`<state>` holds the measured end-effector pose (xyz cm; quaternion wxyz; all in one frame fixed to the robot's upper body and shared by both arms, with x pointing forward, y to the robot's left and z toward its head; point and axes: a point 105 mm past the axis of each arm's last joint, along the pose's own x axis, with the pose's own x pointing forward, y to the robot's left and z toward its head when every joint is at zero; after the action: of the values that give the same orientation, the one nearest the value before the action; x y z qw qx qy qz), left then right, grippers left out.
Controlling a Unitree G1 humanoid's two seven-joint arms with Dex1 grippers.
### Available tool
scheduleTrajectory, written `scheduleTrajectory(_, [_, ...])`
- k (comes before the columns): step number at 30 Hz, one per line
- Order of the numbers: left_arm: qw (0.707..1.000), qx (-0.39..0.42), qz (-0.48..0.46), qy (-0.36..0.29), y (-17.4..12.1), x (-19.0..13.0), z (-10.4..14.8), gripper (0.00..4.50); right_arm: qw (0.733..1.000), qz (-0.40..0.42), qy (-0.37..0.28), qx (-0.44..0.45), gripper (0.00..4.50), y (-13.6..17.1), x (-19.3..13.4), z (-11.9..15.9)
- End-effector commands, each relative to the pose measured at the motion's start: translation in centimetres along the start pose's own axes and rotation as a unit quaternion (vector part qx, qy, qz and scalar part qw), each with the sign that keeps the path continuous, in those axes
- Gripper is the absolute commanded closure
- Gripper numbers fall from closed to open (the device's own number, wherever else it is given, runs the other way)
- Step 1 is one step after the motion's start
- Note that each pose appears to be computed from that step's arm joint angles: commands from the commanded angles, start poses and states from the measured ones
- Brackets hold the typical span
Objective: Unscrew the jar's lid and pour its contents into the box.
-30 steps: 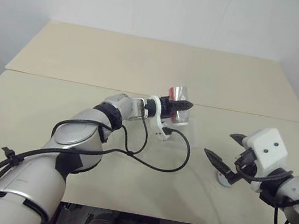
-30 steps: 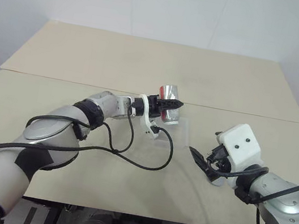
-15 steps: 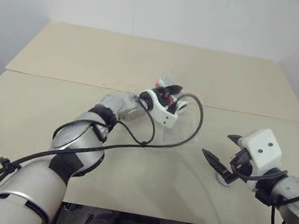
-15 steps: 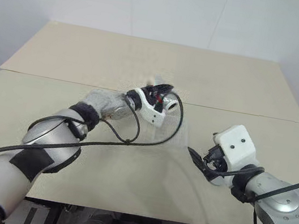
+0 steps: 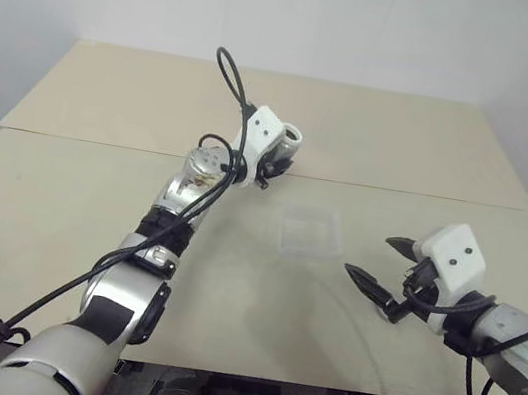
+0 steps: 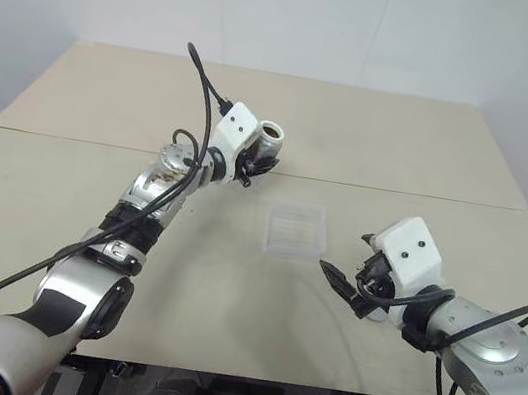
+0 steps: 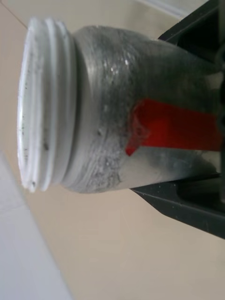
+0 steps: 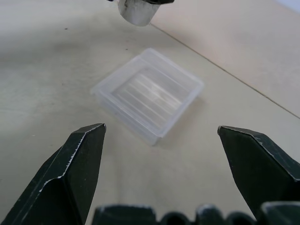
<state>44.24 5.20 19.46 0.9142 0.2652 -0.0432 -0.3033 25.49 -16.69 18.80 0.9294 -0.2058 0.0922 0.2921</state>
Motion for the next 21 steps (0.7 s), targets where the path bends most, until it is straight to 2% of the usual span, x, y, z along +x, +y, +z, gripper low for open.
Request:
scheduleTrajectory(1, [0.952,0.279,0.065,-0.105,0.3,-0.5,4.6,2.53,1.0,-0.008,-0.016,-0.025,0.05,-0.1,-0.3,0.8])
scheduleTrajectory(2, [0.929,0.338,0.082,-0.124,0.2,-0.5,5.4,2.53,1.0,-0.009,-0.015,-0.025,0.05,-0.1,-0.3,0.8])
scheduleTrajectory(3, [0.892,0.416,0.096,-0.146,0.0,-0.5,6.2,2.53,1.0,-0.009,-0.013,-0.025,0.05,0.0,-0.4,0.7])
scheduleTrajectory(5, [0.84,0.502,0.098,-0.179,-0.8,-0.3,6.7,2.53,1.0,-0.011,-0.01,-0.026,0.05,0.0,-0.4,0.5])
scheduleTrajectory(8, [0.732,0.645,0.073,-0.208,-2.7,0.4,5.6,2.53,1.0,-0.015,-0.004,-0.027,0.05,0.1,-0.5,0.3])
scheduleTrajectory(12, [0.636,0.722,0.047,-0.268,-5.4,0.8,4.7,2.53,0.999,-0.022,0.004,-0.027,0.05,0.3,-0.7,-0.1])
scheduleTrajectory(16, [0.571,0.775,0.023,-0.27,-7.0,1.9,3.6,2.53,0.999,-0.028,-0.012,-0.013,0.05,0.4,-0.9,0.3])
scheduleTrajectory(21, [0.551,0.781,0.052,-0.29,-7.0,2.4,5.8,2.53,0.999,-0.037,-0.011,-0.008,0.05,0.4,-1.1,0.2])
